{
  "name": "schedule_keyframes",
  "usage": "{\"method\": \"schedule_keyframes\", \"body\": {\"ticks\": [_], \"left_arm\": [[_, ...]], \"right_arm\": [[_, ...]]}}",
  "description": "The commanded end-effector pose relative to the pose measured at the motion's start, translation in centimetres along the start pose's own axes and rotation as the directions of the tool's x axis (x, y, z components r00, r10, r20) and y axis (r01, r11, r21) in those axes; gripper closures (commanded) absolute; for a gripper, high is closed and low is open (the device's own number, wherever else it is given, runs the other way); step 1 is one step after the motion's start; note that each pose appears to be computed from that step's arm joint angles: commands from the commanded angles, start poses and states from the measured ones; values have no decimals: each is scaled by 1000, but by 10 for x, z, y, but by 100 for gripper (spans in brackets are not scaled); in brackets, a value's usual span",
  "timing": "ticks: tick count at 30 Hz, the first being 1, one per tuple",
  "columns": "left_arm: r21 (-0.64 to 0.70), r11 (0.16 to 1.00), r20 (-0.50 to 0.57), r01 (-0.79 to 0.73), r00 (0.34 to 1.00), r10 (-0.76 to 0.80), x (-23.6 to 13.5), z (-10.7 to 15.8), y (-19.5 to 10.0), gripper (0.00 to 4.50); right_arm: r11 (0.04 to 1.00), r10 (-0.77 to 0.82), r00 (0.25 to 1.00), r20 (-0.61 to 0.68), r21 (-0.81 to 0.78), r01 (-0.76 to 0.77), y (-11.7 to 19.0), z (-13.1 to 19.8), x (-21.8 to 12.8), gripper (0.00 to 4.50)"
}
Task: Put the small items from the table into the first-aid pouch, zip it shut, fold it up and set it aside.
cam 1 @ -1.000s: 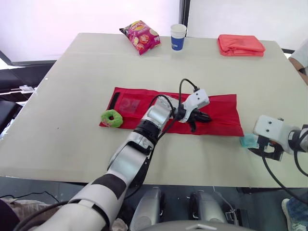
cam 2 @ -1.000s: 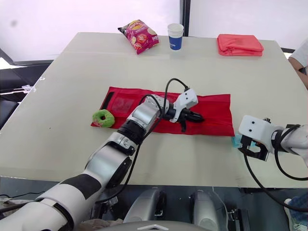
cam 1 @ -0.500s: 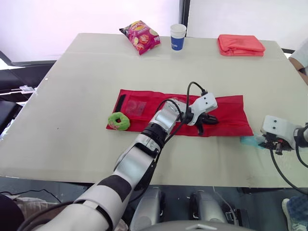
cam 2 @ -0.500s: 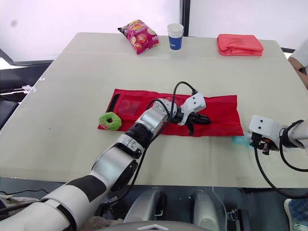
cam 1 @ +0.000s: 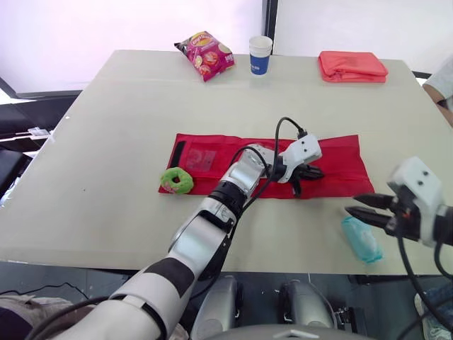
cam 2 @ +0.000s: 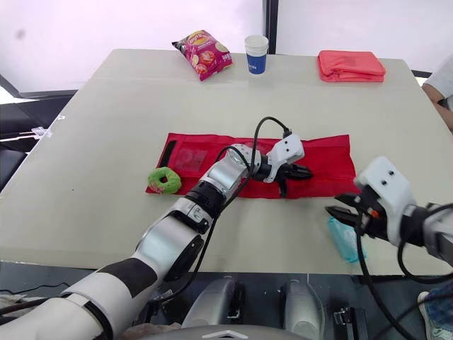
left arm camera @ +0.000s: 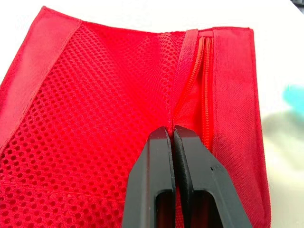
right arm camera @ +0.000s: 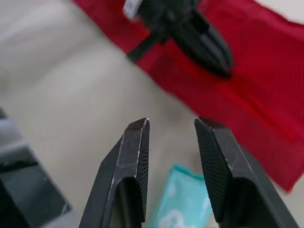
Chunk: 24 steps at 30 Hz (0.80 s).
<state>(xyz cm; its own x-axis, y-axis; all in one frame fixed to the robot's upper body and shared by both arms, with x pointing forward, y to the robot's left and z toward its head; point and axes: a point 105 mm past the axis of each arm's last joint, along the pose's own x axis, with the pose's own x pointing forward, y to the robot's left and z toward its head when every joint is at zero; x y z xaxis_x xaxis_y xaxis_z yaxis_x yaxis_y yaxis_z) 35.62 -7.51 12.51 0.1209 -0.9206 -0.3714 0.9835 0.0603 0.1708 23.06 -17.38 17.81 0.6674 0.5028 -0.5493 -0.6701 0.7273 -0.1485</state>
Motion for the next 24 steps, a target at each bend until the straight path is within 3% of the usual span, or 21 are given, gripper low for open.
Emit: {"method": "schedule_keyframes", "body": {"ticks": [1, 3, 4, 8, 11, 20, 24], "left_arm": [[58, 998, 24, 3, 1000, -5, -3, 13, 0, 450], [58, 998, 17, -7, 1000, 6, -6, 12, 3, 450], [58, 998, 14, -13, 1000, 13, -8, 11, 4, 450], [57, 998, 7, -24, 1000, 24, -12, 9, 6, 450], [53, 998, 7, -31, 999, 31, -12, 9, 6, 450], [51, 998, 8, -21, 1000, 20, -10, 7, 1, 450], [57, 998, 7, -14, 1000, 14, -10, 8, 1, 450]], "right_arm": [[995, -99, 989, -107, 10, 101, -13, -16, 7, 289], [992, -120, 989, -82, 25, 123, -16, -14, 2, 289], [989, -137, 989, -65, 46, 140, -19, -14, -3, 265], [984, -148, 985, -84, 89, 155, -13, -30, -13, 139], [966, -166, 982, -86, 185, 180, -6, -48, -14, 20], [931, -197, 958, -209, 267, 250, 17, -87, -2, 20], [926, -206, 960, -191, 280, 254, 18, -85, 1, 128]]}}
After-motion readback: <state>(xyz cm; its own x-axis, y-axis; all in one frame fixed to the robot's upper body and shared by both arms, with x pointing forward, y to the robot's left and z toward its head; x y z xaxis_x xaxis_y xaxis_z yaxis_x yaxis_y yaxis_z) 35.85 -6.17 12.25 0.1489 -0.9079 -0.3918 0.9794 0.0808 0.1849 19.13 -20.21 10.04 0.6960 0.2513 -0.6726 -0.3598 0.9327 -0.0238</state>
